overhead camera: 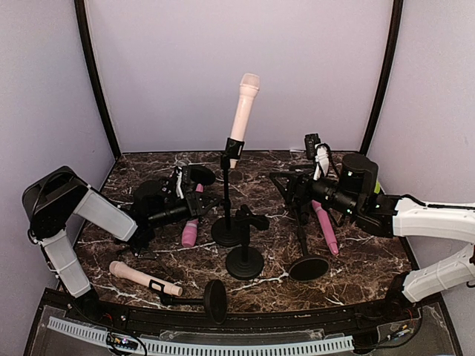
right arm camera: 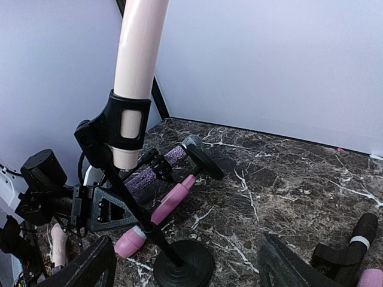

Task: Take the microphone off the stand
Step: Unscrew the knob on the microphone stand.

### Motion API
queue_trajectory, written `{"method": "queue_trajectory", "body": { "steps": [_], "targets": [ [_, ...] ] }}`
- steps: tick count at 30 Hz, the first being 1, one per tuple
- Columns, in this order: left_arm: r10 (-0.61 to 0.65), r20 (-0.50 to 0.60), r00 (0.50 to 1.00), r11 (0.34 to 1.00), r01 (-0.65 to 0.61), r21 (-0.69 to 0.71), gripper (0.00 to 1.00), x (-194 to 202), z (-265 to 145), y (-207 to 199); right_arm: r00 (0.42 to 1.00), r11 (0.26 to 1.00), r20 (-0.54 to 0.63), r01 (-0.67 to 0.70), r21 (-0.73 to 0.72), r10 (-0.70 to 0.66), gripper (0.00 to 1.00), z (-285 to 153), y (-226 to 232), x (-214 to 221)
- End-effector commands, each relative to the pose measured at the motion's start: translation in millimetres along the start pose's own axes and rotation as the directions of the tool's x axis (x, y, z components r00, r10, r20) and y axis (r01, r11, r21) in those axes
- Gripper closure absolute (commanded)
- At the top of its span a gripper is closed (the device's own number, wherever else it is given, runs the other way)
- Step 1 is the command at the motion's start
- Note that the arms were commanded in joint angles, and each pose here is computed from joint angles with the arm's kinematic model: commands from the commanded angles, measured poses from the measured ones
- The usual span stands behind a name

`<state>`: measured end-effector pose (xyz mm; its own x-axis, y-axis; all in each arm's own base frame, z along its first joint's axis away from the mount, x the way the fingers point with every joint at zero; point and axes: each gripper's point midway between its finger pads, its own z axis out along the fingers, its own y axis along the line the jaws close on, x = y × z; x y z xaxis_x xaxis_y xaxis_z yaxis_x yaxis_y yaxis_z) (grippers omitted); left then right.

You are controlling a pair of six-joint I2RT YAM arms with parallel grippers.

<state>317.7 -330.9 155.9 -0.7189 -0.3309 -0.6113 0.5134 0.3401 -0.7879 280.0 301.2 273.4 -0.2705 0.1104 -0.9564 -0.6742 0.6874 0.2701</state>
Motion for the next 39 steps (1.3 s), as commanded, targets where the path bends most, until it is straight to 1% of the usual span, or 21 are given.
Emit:
{"method": "queue_trajectory", "body": {
  "steps": [1, 6, 11, 16, 21, 25, 29, 33, 34, 39],
  "targets": [
    [-0.035, -0.001, 0.999, 0.999, 0.035, 0.006, 0.89, -7.2, -2.9, -10.6, 1.000, 1.000, 0.012, 0.007, -0.001, -0.007, 0.18, 0.8, -0.2, -4.4],
    [-0.084, -0.018, 0.996, 0.995, 0.083, -0.046, 0.93, -9.3, -1.5, -7.8, 1.000, 1.000, 0.011, 0.005, 0.008, -0.005, 0.18, -0.4, -1.7, -3.5],
    [-0.126, -0.037, 0.991, 0.988, 0.122, -0.100, 0.93, -9.6, -2.9, -5.7, 1.000, 1.000, 0.006, 0.001, 0.010, -0.001, 0.18, 0.1, -2.5, -0.5],
    [-0.129, -0.049, 0.990, 0.985, 0.122, -0.120, 0.93, -12.5, -0.7, -6.9, 1.000, 1.000, 0.006, -0.002, 0.011, 0.002, 0.18, 0.0, -2.8, 0.0],
    [-0.117, -0.050, 0.992, 0.987, 0.111, -0.114, 0.91, -16.8, 2.7, -10.1, 1.000, 1.000, 0.012, -0.004, 0.019, 0.004, 0.18, -3.1, -4.3, -0.5],
    [-0.109, -0.046, 0.993, 0.989, 0.103, -0.108, 0.86, -20.0, 4.8, -12.4, 1.000, 1.000, 0.014, -0.007, 0.024, 0.007, 0.18, -6.7, -5.5, -0.2],
    [-0.082, -0.041, 0.996, 0.993, 0.078, -0.092, 0.76, -22.4, 5.6, -15.8, 1.000, 0.999, 0.014, -0.011, 0.030, 0.011, 0.18, -9.6, -7.0, 1.6],
    [-0.015, -0.023, 1.000, 0.997, 0.014, -0.079, 0.64, -29.0, 4.8, -21.0, 1.000, 0.999, 0.017, -0.012, 0.036, 0.012, 0.18, -12.7, -8.4, 1.7],
    [-0.003, -0.017, 1.000, 0.997, 0.002, -0.084, 0.59, -30.8, 4.5, -21.3, 1.000, 0.999, 0.017, -0.012, 0.038, 0.012, 0.18, -13.3, -8.7, 1.7],
    [0.098, -0.003, 0.995, 0.990, -0.098, -0.097, 0.42, -42.6, 1.4, -30.1, 1.000, 0.999, 0.020, -0.012, 0.044, 0.011, 0.18, -15.7, -9.7, 1.1]
  ]
}}
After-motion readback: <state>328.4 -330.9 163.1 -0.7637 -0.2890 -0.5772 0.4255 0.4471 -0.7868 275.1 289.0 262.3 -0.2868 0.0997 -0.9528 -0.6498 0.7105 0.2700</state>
